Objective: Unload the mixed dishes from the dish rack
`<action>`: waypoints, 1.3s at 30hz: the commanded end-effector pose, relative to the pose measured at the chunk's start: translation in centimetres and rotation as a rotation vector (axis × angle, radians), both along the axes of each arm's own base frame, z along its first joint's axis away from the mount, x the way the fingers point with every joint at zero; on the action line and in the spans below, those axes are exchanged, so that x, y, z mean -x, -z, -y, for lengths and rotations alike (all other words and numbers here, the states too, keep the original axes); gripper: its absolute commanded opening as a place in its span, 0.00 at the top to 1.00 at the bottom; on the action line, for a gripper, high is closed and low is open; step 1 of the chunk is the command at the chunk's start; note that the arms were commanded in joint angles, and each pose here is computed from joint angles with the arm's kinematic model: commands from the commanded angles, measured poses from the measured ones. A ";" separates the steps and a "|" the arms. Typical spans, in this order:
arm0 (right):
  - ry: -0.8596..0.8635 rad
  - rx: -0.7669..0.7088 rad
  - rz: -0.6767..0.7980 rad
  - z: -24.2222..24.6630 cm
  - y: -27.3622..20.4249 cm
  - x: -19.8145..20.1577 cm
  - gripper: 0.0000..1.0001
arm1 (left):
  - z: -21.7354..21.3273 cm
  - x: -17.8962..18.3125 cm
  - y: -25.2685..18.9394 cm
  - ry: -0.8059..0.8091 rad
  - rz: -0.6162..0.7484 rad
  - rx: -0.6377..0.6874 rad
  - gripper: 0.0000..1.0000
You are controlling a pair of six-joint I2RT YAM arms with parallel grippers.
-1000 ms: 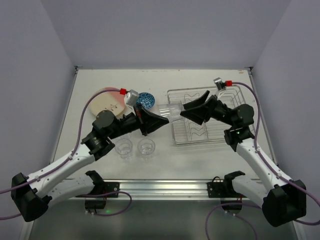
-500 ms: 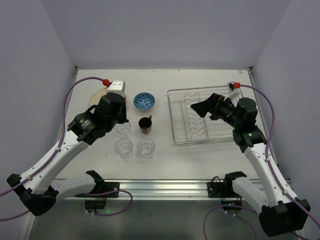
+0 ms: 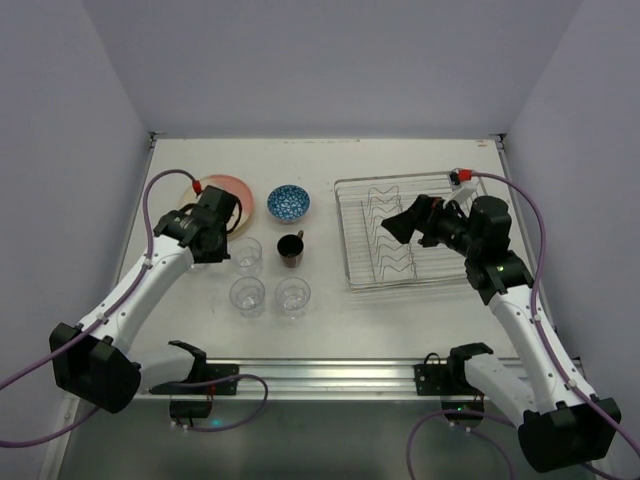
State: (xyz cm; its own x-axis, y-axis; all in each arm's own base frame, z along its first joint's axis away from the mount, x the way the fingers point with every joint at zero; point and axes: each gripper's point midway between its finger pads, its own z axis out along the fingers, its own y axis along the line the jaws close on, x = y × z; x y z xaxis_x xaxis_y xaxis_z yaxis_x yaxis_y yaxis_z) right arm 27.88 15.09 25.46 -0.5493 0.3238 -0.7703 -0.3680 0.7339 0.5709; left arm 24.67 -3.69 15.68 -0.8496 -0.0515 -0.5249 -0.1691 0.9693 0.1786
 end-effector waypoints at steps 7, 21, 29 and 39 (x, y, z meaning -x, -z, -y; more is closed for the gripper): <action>-0.019 0.012 0.051 0.0 -0.7 0.5 0.01 | 1.8 0.9 2.3 0.069 -0.067 0.134 1.00; -0.002 0.021 0.059 0.4 -0.1 0.8 0.01 | 1.8 1.2 6.3 0.053 -0.189 0.179 0.96; -0.004 0.026 0.061 0.3 -0.1 1.0 0.01 | 1.4 1.2 6.9 0.039 -0.210 0.174 0.91; 0.022 0.041 0.061 0.6 0.1 0.9 0.01 | 1.0 1.4 7.8 0.023 -0.238 0.165 0.89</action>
State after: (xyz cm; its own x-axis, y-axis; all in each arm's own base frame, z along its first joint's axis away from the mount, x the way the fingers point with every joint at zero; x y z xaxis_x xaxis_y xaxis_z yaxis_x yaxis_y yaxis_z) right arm 26.76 15.07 25.34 -0.5251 0.3066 -0.7939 -0.3945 0.7389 0.5462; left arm 23.02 -4.96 8.11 -0.9490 -0.1163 -0.2931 -0.1371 0.9892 0.0513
